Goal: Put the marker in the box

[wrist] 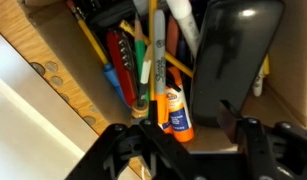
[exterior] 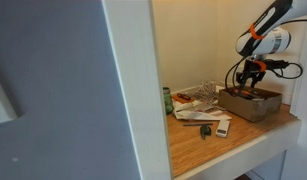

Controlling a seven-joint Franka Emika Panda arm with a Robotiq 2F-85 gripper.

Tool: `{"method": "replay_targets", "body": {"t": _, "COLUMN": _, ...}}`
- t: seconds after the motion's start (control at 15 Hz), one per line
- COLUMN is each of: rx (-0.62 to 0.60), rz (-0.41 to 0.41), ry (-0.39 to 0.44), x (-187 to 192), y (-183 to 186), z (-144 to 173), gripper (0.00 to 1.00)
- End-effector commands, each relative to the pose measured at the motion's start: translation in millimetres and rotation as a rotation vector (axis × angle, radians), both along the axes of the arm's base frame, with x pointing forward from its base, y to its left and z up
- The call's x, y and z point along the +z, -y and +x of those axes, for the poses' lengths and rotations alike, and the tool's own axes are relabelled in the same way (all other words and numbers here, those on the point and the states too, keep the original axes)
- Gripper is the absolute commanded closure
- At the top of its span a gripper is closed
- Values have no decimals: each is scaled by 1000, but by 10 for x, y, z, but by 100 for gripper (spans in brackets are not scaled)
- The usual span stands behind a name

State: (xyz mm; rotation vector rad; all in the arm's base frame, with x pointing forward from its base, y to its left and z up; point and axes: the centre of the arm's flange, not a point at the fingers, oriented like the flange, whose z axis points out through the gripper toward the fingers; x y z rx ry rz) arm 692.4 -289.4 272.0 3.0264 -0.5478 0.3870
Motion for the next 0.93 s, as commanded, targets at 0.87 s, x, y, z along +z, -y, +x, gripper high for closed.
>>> {"method": "replay_targets", "body": {"t": 0.87, "rx": 422, "rz": 175, "ry": -50, "x": 1190, "y": -1308, "z": -724, "gripper": 0}}
